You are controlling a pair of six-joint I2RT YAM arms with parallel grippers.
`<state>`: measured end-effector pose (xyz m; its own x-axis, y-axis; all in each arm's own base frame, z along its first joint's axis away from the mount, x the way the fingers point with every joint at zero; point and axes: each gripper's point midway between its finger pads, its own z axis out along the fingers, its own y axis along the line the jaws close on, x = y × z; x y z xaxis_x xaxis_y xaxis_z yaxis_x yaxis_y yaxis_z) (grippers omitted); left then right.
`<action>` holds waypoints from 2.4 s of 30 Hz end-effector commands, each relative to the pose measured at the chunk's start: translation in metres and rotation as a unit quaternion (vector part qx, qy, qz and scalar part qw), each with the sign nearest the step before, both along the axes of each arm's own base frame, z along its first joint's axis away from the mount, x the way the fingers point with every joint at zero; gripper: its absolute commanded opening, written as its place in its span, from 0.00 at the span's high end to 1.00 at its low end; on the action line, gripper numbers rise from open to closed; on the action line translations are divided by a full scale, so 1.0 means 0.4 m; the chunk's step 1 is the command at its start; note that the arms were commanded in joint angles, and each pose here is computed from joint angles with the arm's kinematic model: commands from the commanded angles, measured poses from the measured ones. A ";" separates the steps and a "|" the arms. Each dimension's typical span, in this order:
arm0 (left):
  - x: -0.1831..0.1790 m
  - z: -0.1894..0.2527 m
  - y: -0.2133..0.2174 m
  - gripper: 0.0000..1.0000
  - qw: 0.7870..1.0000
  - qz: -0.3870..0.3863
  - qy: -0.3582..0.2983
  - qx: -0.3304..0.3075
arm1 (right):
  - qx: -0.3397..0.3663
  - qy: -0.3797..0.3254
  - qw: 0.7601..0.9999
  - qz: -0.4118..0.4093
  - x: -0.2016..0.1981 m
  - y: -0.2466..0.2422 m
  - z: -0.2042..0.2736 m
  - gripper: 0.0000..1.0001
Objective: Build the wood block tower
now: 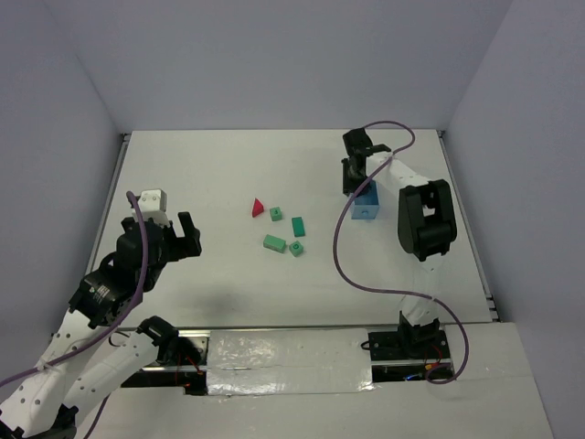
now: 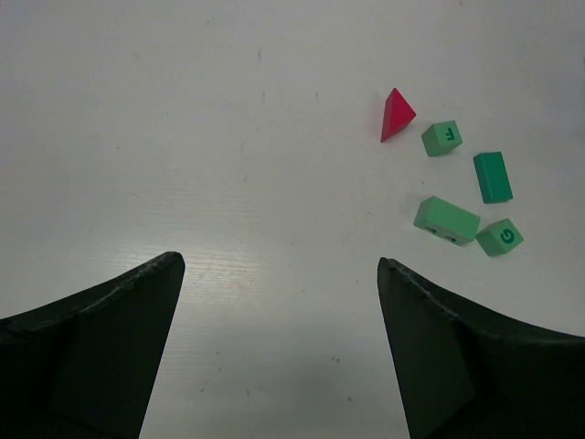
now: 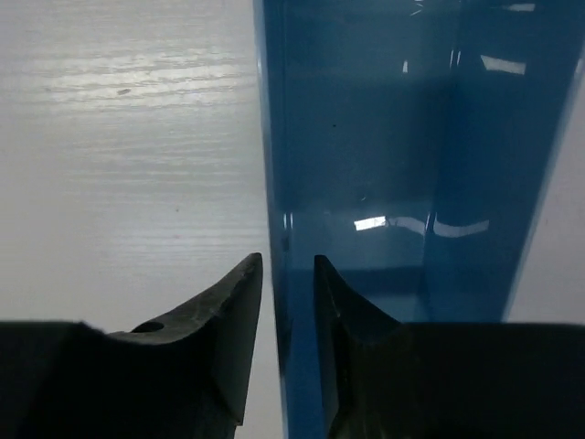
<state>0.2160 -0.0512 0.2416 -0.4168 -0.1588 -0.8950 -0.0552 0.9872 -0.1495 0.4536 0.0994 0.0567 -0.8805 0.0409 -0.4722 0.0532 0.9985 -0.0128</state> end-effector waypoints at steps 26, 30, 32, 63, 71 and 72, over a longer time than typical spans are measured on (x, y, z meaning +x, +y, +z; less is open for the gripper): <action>0.036 -0.035 -0.033 0.01 0.999 -0.022 0.029 0.025 | -0.023 -0.034 0.998 0.049 0.277 -0.359 0.067 0.66; 0.036 -0.034 -0.029 0.01 0.999 -0.017 0.028 0.026 | -0.004 -0.054 0.998 0.032 0.281 -0.349 0.123 0.49; 0.036 -0.033 -0.029 0.00 0.999 -0.018 0.027 0.025 | 0.011 -0.085 0.996 0.014 0.281 -0.338 0.204 0.34; 0.011 0.015 -0.014 0.00 1.000 -0.015 -0.016 0.000 | 0.066 -0.127 0.989 0.031 -0.386 0.524 0.092 0.05; 0.010 0.012 -0.019 0.00 1.000 -0.022 -0.015 0.001 | 0.056 -0.111 0.984 0.128 -0.406 0.517 0.056 0.20; 0.010 0.013 -0.019 0.01 1.000 -0.022 -0.015 0.001 | 0.046 -0.101 0.983 0.145 -0.402 0.512 0.035 0.22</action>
<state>0.2173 -0.0552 0.2432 -0.4153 -0.1413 -0.8986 -0.0270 0.9893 -0.1431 0.2853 0.3011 0.0682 -0.7755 -0.0774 -0.6265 -0.1544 0.9856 0.0693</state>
